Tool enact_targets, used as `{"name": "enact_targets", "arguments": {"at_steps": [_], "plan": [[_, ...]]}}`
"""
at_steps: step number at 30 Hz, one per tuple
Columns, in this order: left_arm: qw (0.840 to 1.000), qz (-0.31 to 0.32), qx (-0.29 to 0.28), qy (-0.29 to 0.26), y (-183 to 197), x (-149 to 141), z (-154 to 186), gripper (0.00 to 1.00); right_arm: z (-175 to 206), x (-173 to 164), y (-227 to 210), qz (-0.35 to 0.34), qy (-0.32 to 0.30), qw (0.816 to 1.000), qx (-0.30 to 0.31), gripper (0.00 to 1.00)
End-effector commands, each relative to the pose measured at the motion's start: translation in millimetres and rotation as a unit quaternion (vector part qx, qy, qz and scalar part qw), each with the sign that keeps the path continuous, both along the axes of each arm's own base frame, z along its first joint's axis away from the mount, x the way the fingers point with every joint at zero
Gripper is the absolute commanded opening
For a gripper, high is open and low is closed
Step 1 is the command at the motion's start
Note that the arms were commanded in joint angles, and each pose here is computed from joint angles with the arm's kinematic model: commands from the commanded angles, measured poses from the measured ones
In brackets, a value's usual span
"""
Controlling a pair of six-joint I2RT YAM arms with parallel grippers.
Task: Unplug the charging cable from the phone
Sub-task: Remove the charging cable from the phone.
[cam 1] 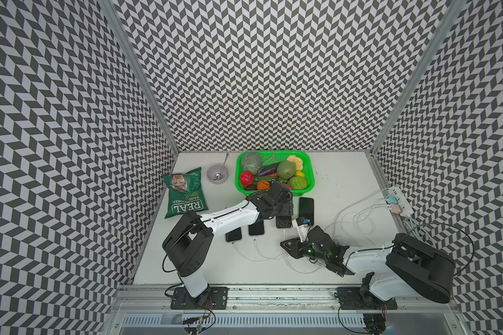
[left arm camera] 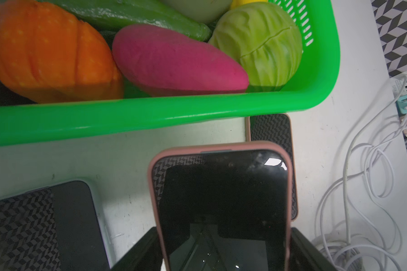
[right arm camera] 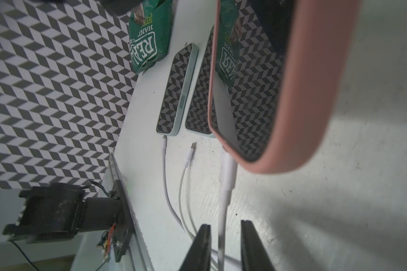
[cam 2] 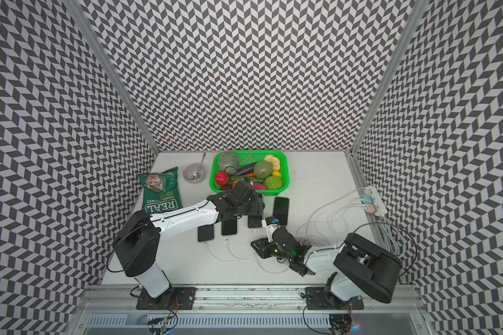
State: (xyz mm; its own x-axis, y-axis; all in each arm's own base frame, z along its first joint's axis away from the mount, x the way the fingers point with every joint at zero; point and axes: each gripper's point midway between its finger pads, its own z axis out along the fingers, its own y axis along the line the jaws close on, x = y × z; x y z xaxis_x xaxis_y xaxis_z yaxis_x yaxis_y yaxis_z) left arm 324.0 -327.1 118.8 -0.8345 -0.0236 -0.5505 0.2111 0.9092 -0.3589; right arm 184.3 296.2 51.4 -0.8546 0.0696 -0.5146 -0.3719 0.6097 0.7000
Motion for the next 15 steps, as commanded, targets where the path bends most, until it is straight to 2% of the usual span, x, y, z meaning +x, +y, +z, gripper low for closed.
{"name": "enact_targets", "arguments": {"at_steps": [1, 6, 15], "plan": [[0.999, 0.003, -0.036, -0.029, -5, 7, 27, 0.00, 20, 5, 11, 0.006, -0.028, 0.999, 0.027, 0.15], [0.999, 0.005, -0.033, -0.030, -5, 8, 26, 0.00, 21, 2, 8, 0.008, -0.028, 0.999, 0.029, 0.08], [0.999, 0.010, -0.029, -0.032, -5, 15, 25, 0.00, 21, -8, 8, 0.018, -0.027, 0.999, 0.029, 0.07]]}}
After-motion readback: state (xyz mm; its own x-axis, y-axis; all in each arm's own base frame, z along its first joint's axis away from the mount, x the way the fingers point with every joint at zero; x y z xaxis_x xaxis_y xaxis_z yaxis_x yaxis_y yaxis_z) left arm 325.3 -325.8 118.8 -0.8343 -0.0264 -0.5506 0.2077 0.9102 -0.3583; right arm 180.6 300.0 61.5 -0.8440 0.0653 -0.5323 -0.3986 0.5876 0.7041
